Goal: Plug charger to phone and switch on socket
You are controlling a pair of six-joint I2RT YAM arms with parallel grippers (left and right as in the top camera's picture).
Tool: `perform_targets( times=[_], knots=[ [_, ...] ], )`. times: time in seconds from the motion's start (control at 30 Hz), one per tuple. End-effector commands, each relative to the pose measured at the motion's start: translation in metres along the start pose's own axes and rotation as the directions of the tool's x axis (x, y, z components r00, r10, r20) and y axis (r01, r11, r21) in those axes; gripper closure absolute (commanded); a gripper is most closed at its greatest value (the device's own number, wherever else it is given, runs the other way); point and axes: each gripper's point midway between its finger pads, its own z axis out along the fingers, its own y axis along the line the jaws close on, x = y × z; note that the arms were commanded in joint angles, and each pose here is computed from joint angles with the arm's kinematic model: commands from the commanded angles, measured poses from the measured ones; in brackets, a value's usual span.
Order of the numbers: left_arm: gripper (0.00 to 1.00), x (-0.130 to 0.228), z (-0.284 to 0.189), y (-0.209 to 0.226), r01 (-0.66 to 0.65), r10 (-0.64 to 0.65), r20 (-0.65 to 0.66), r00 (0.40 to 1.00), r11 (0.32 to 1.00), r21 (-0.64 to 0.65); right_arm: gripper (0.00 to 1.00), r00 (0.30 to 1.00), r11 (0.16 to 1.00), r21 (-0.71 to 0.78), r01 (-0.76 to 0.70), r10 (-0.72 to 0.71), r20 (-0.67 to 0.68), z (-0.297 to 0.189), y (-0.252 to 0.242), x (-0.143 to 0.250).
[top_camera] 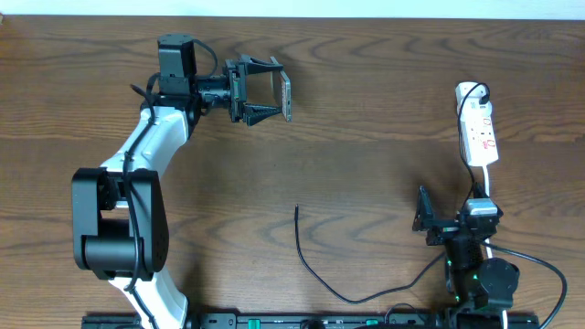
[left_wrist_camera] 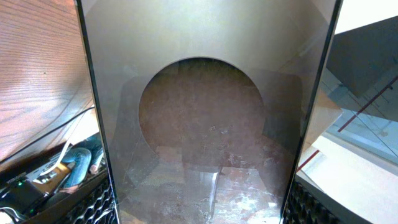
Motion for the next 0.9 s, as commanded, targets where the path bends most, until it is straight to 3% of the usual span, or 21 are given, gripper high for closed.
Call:
perform_targets(
  times=[0.0, 0.13, 0.27, 0.53, 0.7, 0.87],
  knots=[
    [0.93, 0.016, -0.003, -0.013, -0.048, 0.048, -0.043, 0.998, 0.999, 0.009, 0.01, 0.998, 0.999, -0.023, -0.029, 0.031, 0.062, -0.008, 0.006, -0.042],
    [0.93, 0.016, -0.003, -0.013, -0.054, 0.055, -0.041, 0.998, 0.998, 0.010, 0.01, 0.998, 0.998, -0.033, -0.049, 0.048, -0.031, -0.008, 0.010, -0.072],
    [0.93, 0.012, -0.003, -0.014, -0.084, 0.084, -0.019, 0.996, 0.996, 0.013, 0.01, 0.982, 0.984, -0.150, -0.093, 0.066, -0.174, 0.014, 0.030, -0.100],
    [0.93, -0.019, -0.004, -0.019, -0.209, 0.204, 0.171, 0.964, 0.978, 0.007, 0.01, 0.818, 0.894, -0.312, -0.321, 0.096, -0.567, 0.080, 0.068, -0.112],
    [0.92, -0.037, 0.008, -0.019, -0.244, 0.241, 0.298, 0.924, 0.969, -0.030, 0.01, 0.780, 0.832, -0.473, -0.289, -0.081, -0.621, 0.113, 0.115, -0.081],
    [0.93, -0.038, 0.023, -0.018, -0.266, 0.267, 0.332, 0.905, 0.963, -0.051, 0.01, 0.793, 0.781, -0.540, -0.314, -0.098, -0.602, 0.135, 0.146, -0.069]
  ],
)
